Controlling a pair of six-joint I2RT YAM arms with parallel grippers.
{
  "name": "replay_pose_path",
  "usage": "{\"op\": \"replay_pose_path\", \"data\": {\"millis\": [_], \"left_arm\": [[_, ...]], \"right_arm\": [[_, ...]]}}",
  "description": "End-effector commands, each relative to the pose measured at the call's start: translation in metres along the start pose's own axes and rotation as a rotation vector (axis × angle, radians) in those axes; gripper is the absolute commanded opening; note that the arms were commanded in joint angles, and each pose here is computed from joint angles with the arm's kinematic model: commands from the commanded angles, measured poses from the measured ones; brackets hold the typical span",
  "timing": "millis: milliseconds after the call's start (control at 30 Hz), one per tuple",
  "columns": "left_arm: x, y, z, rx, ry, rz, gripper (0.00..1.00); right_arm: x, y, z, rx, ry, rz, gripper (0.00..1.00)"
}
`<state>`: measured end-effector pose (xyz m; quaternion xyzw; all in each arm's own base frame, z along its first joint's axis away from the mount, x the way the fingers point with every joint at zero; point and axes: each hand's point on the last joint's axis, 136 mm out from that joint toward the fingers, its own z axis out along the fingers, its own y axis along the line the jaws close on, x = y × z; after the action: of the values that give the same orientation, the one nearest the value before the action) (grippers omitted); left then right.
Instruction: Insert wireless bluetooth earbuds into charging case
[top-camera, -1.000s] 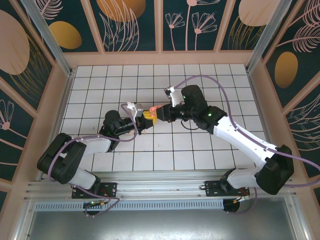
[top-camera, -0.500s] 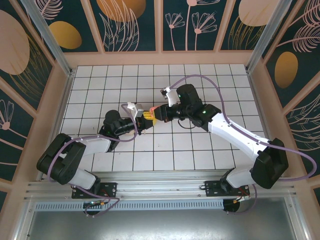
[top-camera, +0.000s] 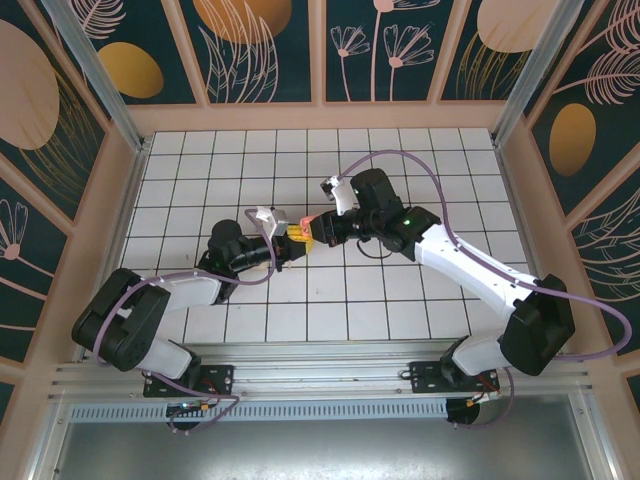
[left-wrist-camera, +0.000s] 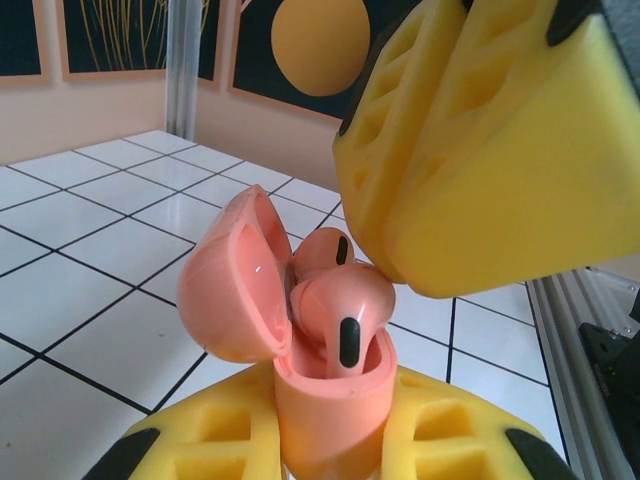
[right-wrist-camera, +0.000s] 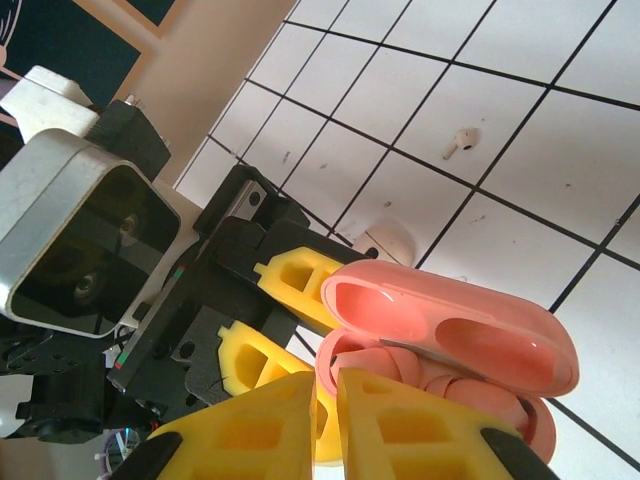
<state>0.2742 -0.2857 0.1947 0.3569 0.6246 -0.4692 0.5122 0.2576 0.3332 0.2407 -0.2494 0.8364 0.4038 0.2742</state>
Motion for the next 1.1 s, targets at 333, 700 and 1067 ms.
{"op": "replay_pose_path", "data": {"millis": [333,700,1067], "left_arm": [[-0.032,-0.017,-0.001,0.059,-0.082,0.136,0.1],[-0.026,-0.025,0.0,0.109,-0.054,0.174,0.1],[-0.018,-0.036,-0.006,0.158,-0.04,0.297,0.12]], "right_arm": [[-0.013,0.012,-0.013,-0.045,-0.07,0.005,0.21],[-0.038,0.039,-0.057,-0.17,-0.221,-0.083,0.35],[-0.031,0.035,-0.082,-0.144,-0.277,-0.189,0.37]]}}
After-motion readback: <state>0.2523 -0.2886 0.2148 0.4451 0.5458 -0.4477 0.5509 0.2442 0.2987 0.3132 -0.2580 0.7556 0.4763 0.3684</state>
